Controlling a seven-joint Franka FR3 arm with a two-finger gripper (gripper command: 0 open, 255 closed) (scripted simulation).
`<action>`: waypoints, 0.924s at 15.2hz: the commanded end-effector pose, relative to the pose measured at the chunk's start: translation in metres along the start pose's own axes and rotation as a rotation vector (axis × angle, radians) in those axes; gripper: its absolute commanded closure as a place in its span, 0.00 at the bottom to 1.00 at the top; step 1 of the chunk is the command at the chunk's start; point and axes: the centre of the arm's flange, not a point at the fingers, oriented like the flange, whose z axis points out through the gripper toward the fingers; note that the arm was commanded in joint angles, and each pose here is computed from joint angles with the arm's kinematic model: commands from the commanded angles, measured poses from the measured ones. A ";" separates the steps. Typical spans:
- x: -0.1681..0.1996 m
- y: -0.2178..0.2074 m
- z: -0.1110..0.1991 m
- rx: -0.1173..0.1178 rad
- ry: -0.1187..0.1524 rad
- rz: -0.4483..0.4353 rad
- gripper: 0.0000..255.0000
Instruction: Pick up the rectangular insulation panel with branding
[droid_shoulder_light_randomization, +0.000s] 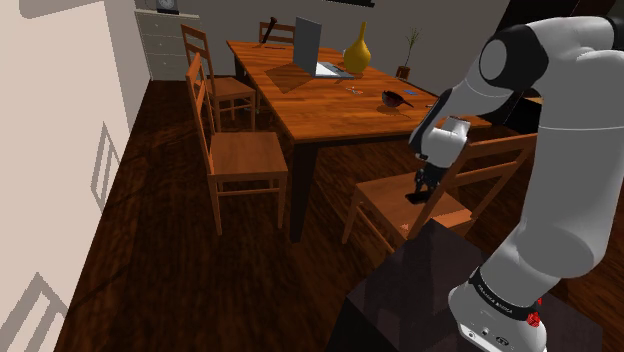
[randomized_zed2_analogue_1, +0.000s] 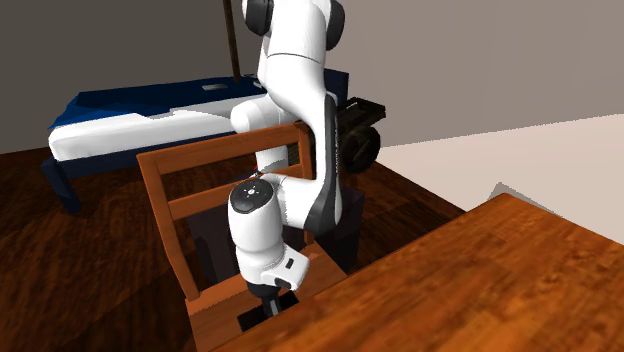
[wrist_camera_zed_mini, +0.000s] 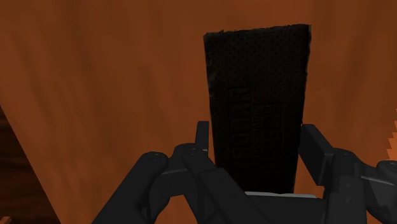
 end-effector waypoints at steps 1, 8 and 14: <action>0.000 0.000 -0.009 0.000 0.000 0.000 1.00; 0.001 -0.002 -0.046 0.000 0.000 0.000 1.00; 0.002 -0.003 -0.073 0.000 0.000 0.000 1.00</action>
